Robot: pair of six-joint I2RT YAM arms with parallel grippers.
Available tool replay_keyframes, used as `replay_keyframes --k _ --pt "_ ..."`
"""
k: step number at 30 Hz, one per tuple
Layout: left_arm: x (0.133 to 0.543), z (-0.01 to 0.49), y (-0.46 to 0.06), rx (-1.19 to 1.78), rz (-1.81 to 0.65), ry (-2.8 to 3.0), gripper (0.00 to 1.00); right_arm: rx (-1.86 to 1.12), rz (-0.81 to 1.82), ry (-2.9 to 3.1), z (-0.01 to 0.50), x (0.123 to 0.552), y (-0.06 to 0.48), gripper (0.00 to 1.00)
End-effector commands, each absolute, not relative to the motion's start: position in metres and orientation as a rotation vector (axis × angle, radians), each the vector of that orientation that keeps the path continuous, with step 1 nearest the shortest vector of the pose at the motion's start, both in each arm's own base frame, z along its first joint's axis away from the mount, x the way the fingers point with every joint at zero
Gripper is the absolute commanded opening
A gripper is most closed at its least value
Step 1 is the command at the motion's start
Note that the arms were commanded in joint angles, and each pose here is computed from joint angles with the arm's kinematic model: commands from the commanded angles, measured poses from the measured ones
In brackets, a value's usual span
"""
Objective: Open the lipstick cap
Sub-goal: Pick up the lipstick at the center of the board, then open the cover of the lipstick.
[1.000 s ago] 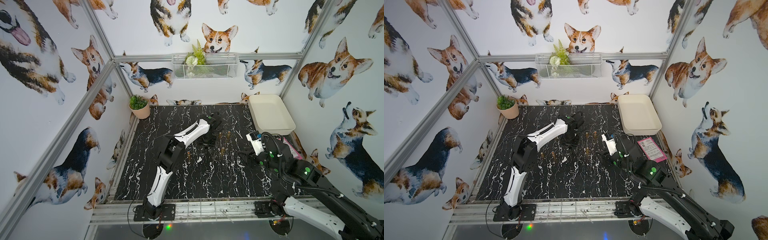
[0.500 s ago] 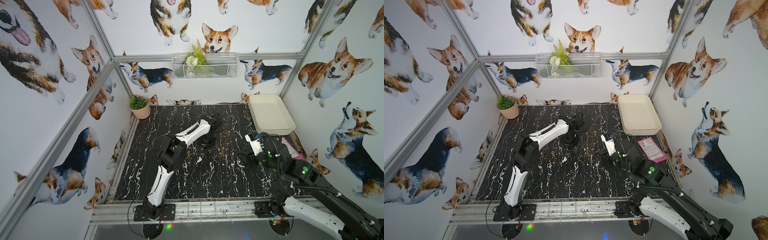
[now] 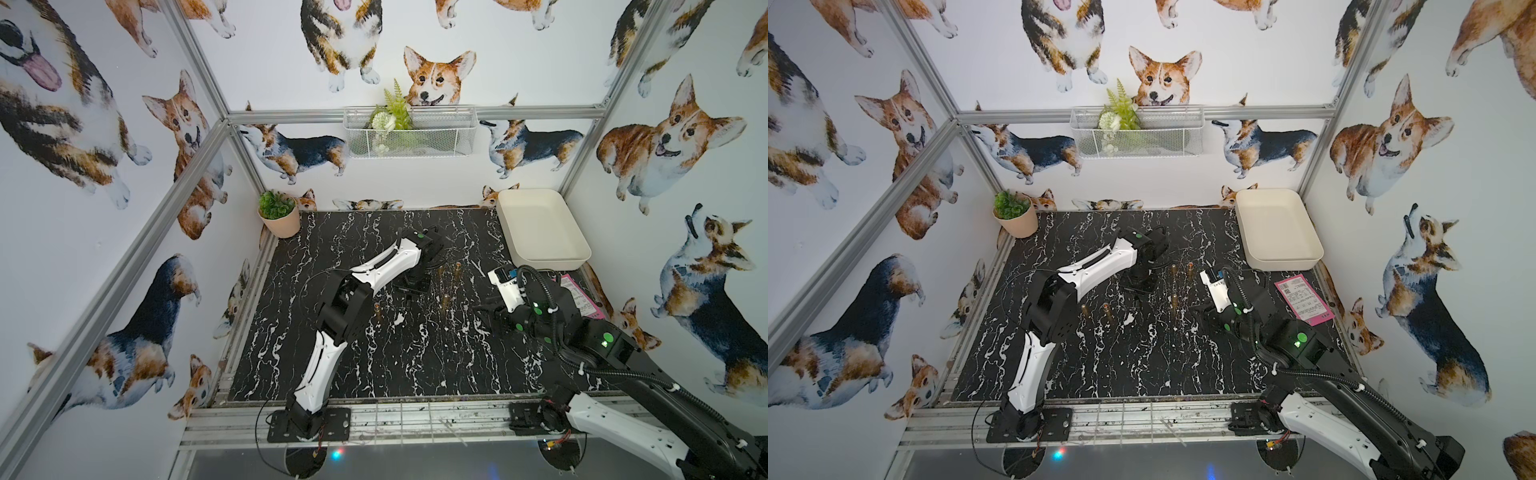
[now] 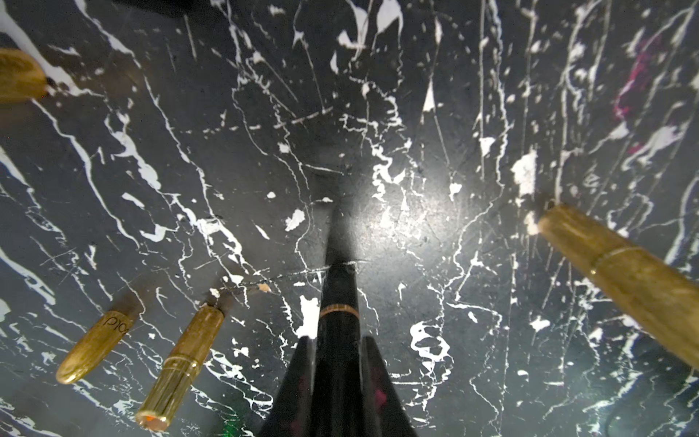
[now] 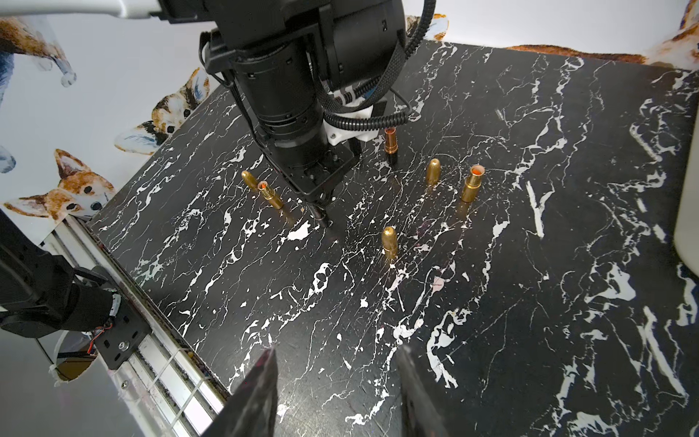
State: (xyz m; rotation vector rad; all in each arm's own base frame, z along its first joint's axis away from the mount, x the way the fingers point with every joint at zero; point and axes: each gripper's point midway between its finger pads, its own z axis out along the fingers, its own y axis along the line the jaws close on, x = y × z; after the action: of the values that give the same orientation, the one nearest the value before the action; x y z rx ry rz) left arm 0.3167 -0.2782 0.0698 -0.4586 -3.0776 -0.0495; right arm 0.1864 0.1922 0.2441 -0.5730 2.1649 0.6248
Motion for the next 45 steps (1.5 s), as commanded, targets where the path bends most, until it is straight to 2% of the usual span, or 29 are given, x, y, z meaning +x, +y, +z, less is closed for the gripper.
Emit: replay_keyframes --k 1,9,16,24,35,45 --pt "0.318 0.075 -0.274 -0.475 -0.076 -3.077 0.01 -0.578 0.640 2.136 0.249 0.190 0.197 0.53" --pt "0.316 0.080 -0.280 -0.488 -0.026 -3.061 0.00 -0.591 0.651 2.145 0.246 0.188 0.200 0.53" --pt "0.305 0.107 -0.290 -0.483 0.154 -3.025 0.00 -0.654 0.736 2.172 0.235 0.179 0.213 0.53" --pt "0.275 0.163 -0.310 -0.499 0.456 -2.929 0.01 -0.762 0.877 2.187 0.227 0.168 0.238 0.52" --pt "0.223 0.243 -0.316 -0.476 0.756 -2.798 0.01 -0.880 0.909 2.107 0.224 0.169 0.265 0.53" --pt "0.184 0.262 -0.311 -0.465 0.831 -2.707 0.01 -0.990 0.943 2.019 0.238 0.169 0.282 0.54"
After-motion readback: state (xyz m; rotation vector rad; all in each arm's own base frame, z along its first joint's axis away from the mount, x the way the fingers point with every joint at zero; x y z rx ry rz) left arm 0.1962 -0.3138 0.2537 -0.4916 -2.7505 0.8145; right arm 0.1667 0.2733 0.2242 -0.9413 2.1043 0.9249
